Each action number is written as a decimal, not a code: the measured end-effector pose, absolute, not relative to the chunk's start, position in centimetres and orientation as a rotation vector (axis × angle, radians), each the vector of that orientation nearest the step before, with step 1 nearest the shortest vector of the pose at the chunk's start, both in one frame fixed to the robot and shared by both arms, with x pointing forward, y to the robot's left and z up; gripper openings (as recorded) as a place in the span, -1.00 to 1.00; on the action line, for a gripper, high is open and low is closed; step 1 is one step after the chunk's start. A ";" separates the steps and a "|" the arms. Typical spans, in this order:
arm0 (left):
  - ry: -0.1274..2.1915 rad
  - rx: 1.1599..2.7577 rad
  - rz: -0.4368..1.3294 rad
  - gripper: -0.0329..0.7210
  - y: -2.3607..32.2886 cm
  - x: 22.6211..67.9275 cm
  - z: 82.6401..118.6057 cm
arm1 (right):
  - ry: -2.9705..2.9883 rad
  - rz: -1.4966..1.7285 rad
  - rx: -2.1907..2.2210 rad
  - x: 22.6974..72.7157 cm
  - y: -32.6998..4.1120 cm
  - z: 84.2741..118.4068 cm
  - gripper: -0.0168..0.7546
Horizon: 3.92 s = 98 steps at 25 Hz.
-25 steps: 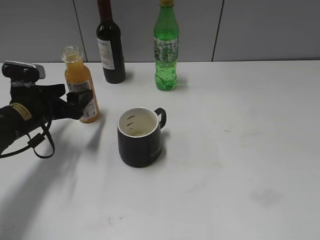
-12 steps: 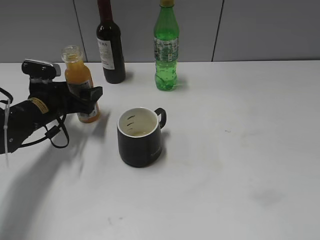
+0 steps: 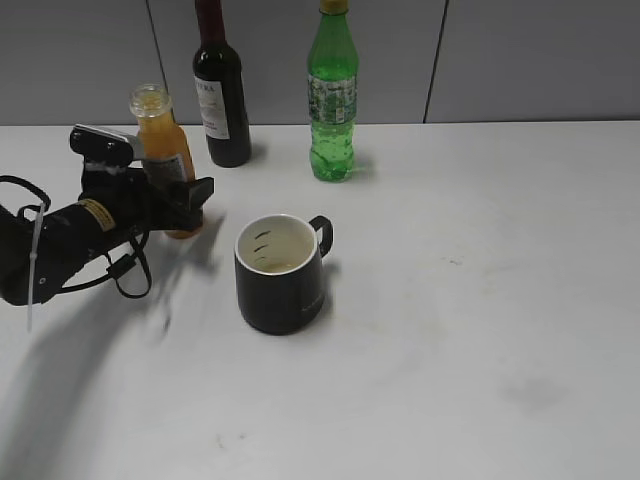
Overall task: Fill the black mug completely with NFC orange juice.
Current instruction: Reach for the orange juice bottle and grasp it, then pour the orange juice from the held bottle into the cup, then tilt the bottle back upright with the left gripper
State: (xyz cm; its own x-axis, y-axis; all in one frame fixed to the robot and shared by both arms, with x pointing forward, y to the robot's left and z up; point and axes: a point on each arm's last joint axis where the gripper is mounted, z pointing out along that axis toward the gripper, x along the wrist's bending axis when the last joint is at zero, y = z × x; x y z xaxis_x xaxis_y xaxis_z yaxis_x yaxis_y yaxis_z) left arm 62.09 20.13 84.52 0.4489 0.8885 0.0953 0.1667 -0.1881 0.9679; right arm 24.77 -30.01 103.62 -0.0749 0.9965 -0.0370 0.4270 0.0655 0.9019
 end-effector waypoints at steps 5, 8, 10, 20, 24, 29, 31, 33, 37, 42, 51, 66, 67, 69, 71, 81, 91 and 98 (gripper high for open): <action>0.912 1.647 0.856 0.33 20.0 62.1 84.5 | 1.605 0.974 1.454 24.8 -30.0 103.6 0.58; 0.904 1.641 0.857 0.33 20.0 62.1 84.6 | 1.605 0.974 1.454 24.8 -30.0 103.6 0.58; 0.904 1.641 0.855 0.33 20.0 62.0 84.5 | 1.605 0.974 1.454 24.8 -30.0 103.6 0.58; 0.787 1.698 0.896 0.33 20.2 59.3 87.2 | 1.605 0.974 1.454 24.8 -30.0 103.6 0.58; 0.716 1.735 0.882 0.33 19.9 58.4 88.3 | 1.605 0.974 1.454 24.8 -30.0 103.6 0.58; 0.632 1.819 0.849 0.33 19.3 57.9 88.8 | 1.605 0.975 1.454 24.8 -30.0 103.6 0.58; 0.616 1.843 0.841 0.33 19.1 57.8 89.0 | 1.605 0.975 1.454 24.8 -30.0 103.6 0.58; 0.596 1.857 0.834 0.33 18.5 57.5 89.1 | 1.605 0.975 1.454 24.8 -30.0 103.6 0.58; 0.552 1.905 0.827 0.33 17.9 57.2 88.9 | 1.605 0.975 1.454 24.8 -30.0 103.6 0.58; 0.506 1.936 0.858 0.33 17.9 57.2 88.8 | 1.605 0.975 1.454 24.8 -30.0 103.6 0.58; 0.439 2.025 0.874 0.33 16.8 56.7 88.3 | 1.605 0.977 1.455 24.8 -30.0 103.6 0.58; 0.313 2.081 1.005 0.33 17.0 56.9 88.3 | 1.605 0.977 1.455 24.8 -30.0 103.6 0.58; 0.306 2.083 1.017 0.33 17.1 56.9 88.4 | 1.605 0.977 1.455 24.8 -30.0 103.6 0.58; 0.286 2.096 1.042 0.33 17.1 57.0 88.2 | 1.605 0.977 1.455 24.8 -30.0 103.6 0.58; 0.252 2.112 1.071 0.33 17.2 57.0 88.0 | 1.605 0.977 1.455 24.8 -30.0 103.6 0.58; 0.154 2.108 1.224 0.33 17.4 57.4 88.5 | 1.605 0.977 1.455 24.8 -30.0 103.6 0.58; 0.032 2.108 1.342 0.33 17.5 57.6 88.6 | 1.605 0.977 1.455 24.8 -30.0 103.6 0.58; -0.025 2.092 1.411 0.33 17.3 58.2 88.6 | 1.605 0.977 1.455 24.8 -30.0 103.6 0.58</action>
State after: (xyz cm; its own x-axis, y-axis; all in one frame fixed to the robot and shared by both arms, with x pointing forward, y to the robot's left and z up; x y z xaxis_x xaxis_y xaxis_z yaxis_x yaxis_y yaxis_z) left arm 58.25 17.35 88.59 0.4326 0.3092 0.8469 -0.3393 -0.8145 0.4707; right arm 24.77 -29.99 103.62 -0.0762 0.9965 -0.0345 0.4271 0.0639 0.9020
